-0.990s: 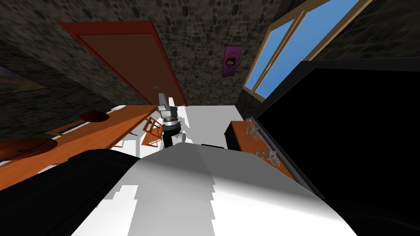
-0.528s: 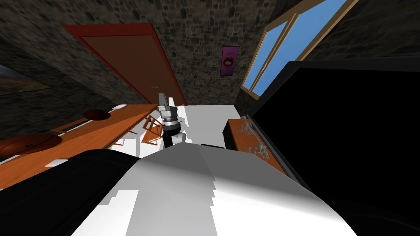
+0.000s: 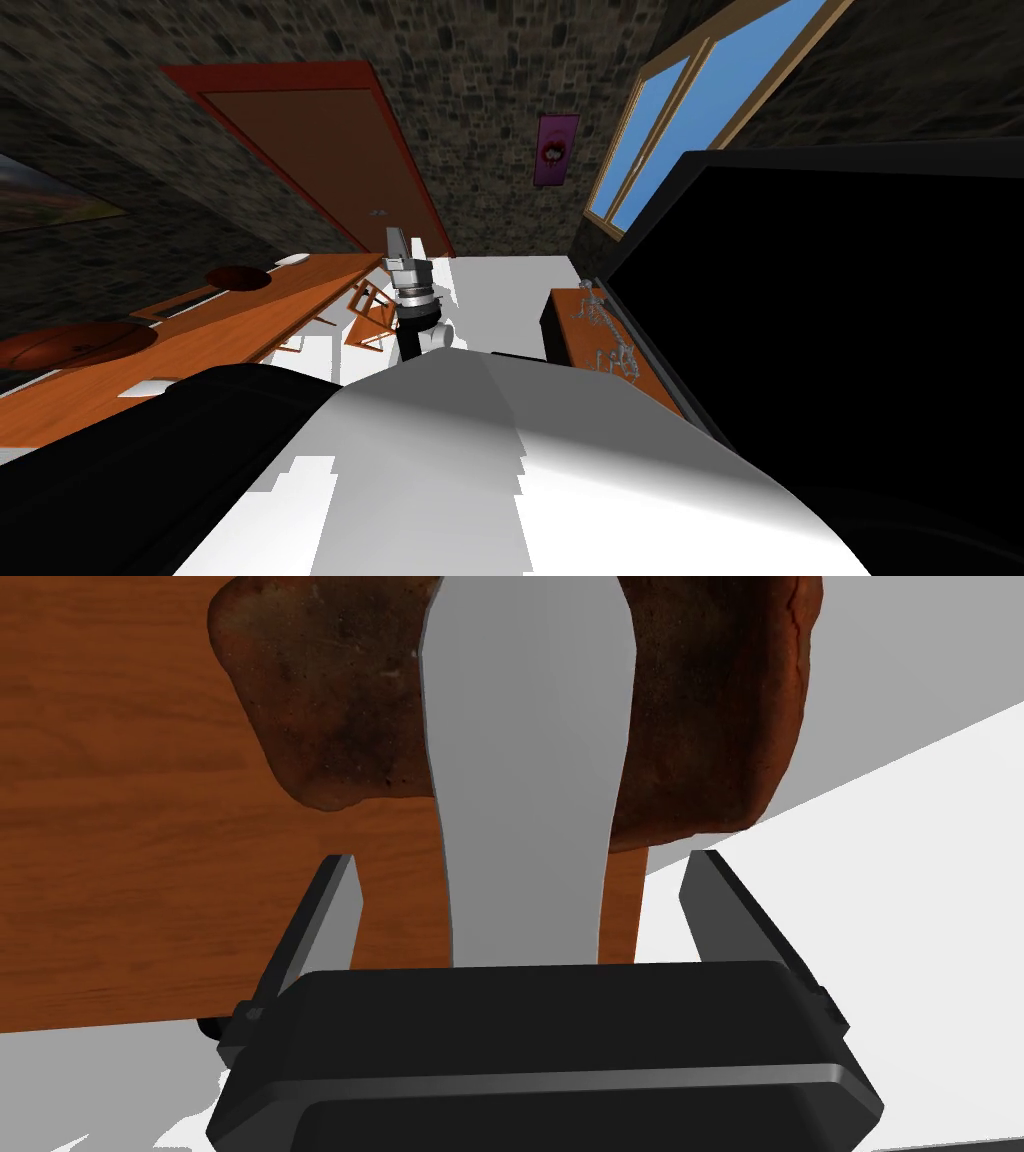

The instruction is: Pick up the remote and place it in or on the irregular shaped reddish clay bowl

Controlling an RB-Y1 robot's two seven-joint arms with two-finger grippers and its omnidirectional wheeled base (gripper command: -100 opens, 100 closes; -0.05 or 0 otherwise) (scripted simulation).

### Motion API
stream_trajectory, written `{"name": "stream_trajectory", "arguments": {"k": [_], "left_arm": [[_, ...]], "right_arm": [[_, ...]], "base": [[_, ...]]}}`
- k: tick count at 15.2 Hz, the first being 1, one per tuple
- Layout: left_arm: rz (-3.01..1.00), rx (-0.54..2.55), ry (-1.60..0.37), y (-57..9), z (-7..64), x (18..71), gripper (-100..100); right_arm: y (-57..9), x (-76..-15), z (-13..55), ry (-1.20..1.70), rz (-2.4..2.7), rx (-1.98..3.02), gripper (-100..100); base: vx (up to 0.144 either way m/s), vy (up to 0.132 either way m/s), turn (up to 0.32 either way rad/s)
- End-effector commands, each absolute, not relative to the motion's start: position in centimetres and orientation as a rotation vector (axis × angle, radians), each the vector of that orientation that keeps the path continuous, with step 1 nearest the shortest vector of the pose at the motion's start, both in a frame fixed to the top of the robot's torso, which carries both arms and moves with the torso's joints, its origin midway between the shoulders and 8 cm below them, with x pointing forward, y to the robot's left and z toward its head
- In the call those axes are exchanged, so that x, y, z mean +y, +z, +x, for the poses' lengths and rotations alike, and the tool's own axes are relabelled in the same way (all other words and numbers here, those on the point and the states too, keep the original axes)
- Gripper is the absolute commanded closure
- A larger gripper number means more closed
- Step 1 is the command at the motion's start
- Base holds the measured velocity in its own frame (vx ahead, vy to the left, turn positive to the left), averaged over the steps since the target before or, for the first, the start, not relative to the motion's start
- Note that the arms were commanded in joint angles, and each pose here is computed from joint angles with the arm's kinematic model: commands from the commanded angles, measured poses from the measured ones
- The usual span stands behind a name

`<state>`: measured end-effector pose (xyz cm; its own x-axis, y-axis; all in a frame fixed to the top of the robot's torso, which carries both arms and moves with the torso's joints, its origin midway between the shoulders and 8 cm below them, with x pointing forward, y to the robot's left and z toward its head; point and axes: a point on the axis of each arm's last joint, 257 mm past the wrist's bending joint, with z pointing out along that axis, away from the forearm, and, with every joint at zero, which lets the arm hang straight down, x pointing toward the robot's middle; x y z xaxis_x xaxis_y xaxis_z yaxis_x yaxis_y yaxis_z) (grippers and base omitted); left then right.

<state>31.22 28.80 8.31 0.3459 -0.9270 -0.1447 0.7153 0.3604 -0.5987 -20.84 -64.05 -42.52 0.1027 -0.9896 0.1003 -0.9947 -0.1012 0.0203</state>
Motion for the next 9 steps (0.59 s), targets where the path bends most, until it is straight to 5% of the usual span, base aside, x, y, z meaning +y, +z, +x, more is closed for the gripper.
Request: {"name": "stream_trajectory", "arguments": {"k": [1,4,9], "left_arm": [[-0.479,0.513,-1.12,8.3,31.2,28.8,0],[-0.479,0.513,-1.12,8.3,31.2,28.8,0],[-0.479,0.512,-1.12,8.3,31.2,28.8,0]], "right_arm": [[-42.5,-64.0,-20.8,0.093,2.27,-2.049,-100],[-40.8,-64.9,-20.8,0.094,2.261,-2.056,-100],[-36.9,-66.5,-20.5,0.087,2.249,-2.067,-100]], "base": [[0.0,0.0,0.0],[-0.004,0.01,0.011],[-0.023,0.088,0.037]]}}
